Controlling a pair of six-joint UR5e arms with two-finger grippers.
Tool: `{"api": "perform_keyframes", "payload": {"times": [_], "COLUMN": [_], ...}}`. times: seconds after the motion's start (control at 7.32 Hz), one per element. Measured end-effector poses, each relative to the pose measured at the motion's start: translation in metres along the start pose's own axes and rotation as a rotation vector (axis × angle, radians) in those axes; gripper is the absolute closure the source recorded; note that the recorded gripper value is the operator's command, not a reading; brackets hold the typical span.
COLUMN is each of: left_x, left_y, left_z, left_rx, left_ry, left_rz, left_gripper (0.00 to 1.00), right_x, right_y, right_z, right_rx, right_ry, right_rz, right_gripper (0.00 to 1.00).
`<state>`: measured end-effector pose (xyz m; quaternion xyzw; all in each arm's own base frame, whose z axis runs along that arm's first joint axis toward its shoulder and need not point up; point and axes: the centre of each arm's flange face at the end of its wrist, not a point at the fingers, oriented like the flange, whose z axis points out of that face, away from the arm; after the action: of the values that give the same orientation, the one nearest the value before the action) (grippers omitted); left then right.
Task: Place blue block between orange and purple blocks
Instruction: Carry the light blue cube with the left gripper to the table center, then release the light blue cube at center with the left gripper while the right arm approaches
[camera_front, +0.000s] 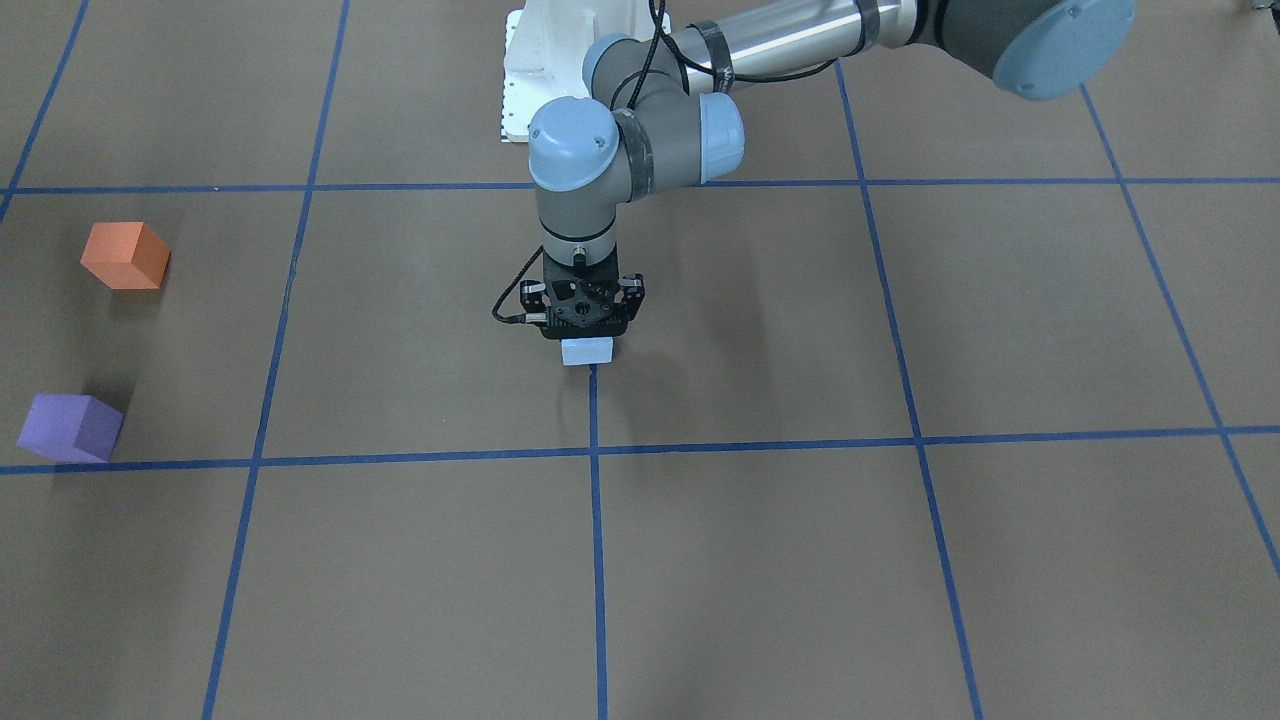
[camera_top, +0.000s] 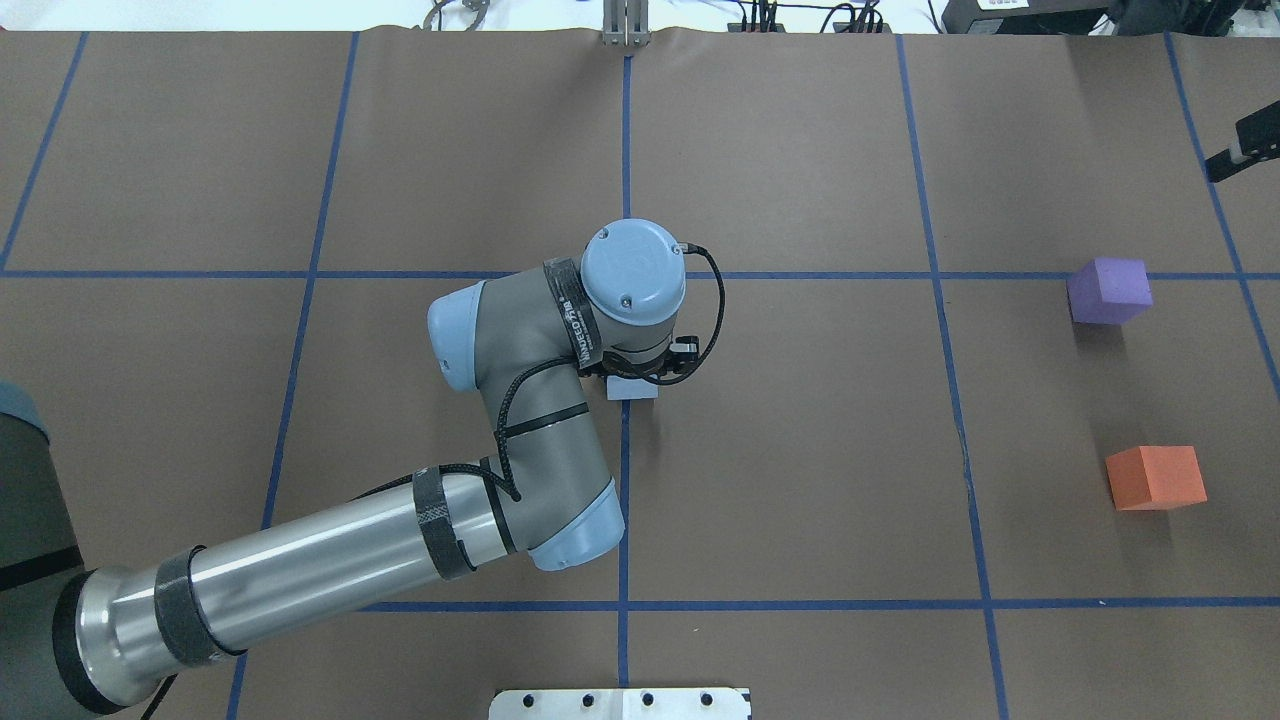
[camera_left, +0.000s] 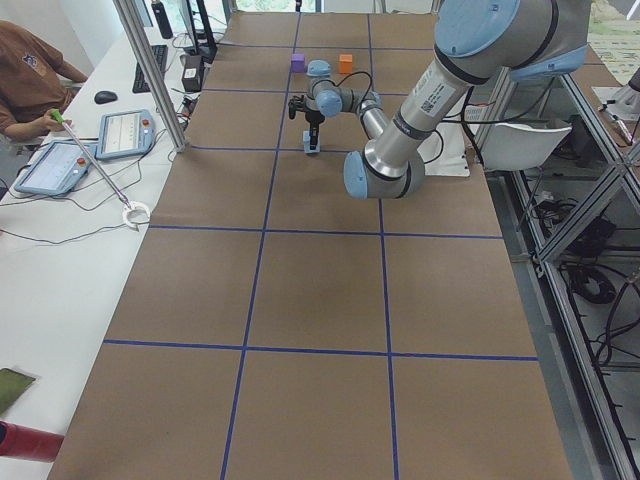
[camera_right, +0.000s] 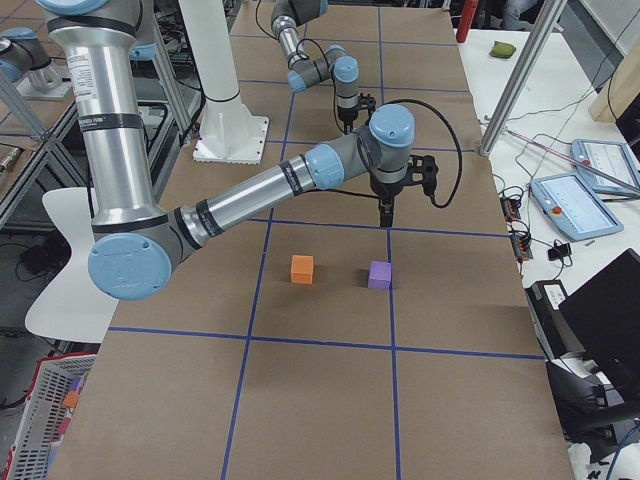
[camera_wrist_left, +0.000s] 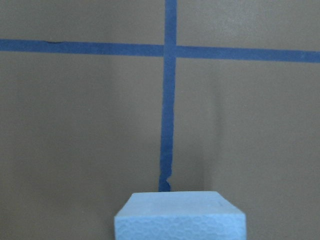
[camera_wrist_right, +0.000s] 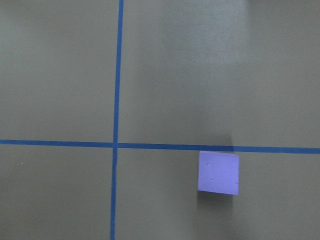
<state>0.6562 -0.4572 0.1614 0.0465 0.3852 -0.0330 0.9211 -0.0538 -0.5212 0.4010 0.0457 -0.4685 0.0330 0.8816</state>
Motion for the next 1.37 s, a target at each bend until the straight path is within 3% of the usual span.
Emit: {"api": "perform_keyframes", "payload": {"times": [0.41,0.55,0.82,1.09,1.37], "left_x": [-0.002,0.001,-0.006,-0.053,-0.146], "left_y": [-0.001,-0.002,-0.016,-0.040,-0.070], "left_z": [-0.003,-0.016,-0.073,-0.123,-0.148], "left_rx": [0.003,-0.005,-0.085,-0.111,-0.104], "left_ry": [0.006,0.035,0.137,0.141,0.095], "left_rz": [0.006,0.006,-0.013,-0.049,-0.023], "left_gripper": [0.00,0.00,0.00,0.00,0.00], "right_x": [-0.051,-0.064,-0.103,-0.186,-0.299], "right_y": [0.007,0.008,0.009,0.011,0.042], "right_z": [0.010,0.014,0.028,0.047,0.093], "right_rx": [-0.017,-0.021,-0.026,-0.042,-0.057], "right_ry": [-0.022,-0.025,-0.018,-0.008,0.036], "right_rz": [0.016,0.009,-0.002,0.031,0.023], "right_gripper": [0.01,0.01,0.01,0.01,0.01]}}
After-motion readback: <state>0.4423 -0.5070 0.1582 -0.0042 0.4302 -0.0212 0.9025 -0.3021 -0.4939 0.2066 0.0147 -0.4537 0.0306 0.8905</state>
